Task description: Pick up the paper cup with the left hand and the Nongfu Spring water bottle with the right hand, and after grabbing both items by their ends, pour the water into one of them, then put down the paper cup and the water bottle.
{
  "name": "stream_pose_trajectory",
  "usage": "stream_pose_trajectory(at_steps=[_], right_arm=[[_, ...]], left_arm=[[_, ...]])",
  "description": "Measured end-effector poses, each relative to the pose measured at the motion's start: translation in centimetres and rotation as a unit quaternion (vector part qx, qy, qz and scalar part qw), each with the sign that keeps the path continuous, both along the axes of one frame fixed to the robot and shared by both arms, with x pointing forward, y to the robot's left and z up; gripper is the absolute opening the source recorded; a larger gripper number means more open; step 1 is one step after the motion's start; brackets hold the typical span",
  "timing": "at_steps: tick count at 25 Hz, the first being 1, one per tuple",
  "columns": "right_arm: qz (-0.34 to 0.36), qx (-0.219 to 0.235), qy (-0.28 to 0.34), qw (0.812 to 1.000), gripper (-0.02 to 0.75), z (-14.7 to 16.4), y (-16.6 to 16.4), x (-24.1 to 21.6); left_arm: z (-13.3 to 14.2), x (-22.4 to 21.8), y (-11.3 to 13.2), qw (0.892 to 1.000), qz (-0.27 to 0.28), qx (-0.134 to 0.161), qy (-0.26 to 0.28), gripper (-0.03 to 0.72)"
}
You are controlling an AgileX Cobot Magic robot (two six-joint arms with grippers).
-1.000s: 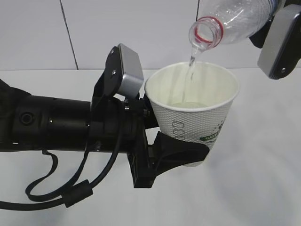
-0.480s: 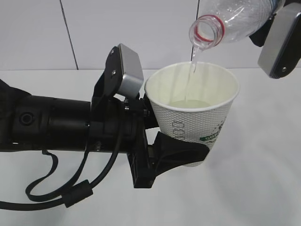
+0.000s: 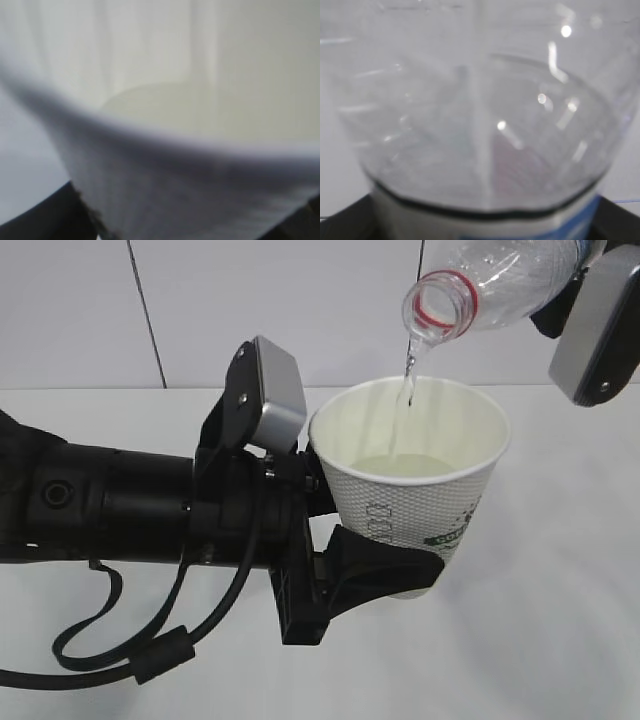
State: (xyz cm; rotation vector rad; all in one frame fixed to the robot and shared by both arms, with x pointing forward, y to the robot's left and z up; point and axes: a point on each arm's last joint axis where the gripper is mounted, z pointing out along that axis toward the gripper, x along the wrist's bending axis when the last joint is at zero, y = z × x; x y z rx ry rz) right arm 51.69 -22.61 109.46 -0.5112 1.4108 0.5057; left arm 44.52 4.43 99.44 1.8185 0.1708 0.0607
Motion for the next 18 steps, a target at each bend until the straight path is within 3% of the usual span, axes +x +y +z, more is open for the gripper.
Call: stream_pose_trajectory(at_steps=[18], right_arm=[[0.0,0.0,0.0,1.0,0.493,0.0,0.0,0.0]], left_arm=[[-0.15,-0.15,0.01,1.0,-0.011,0.008,-0.007,0.51]])
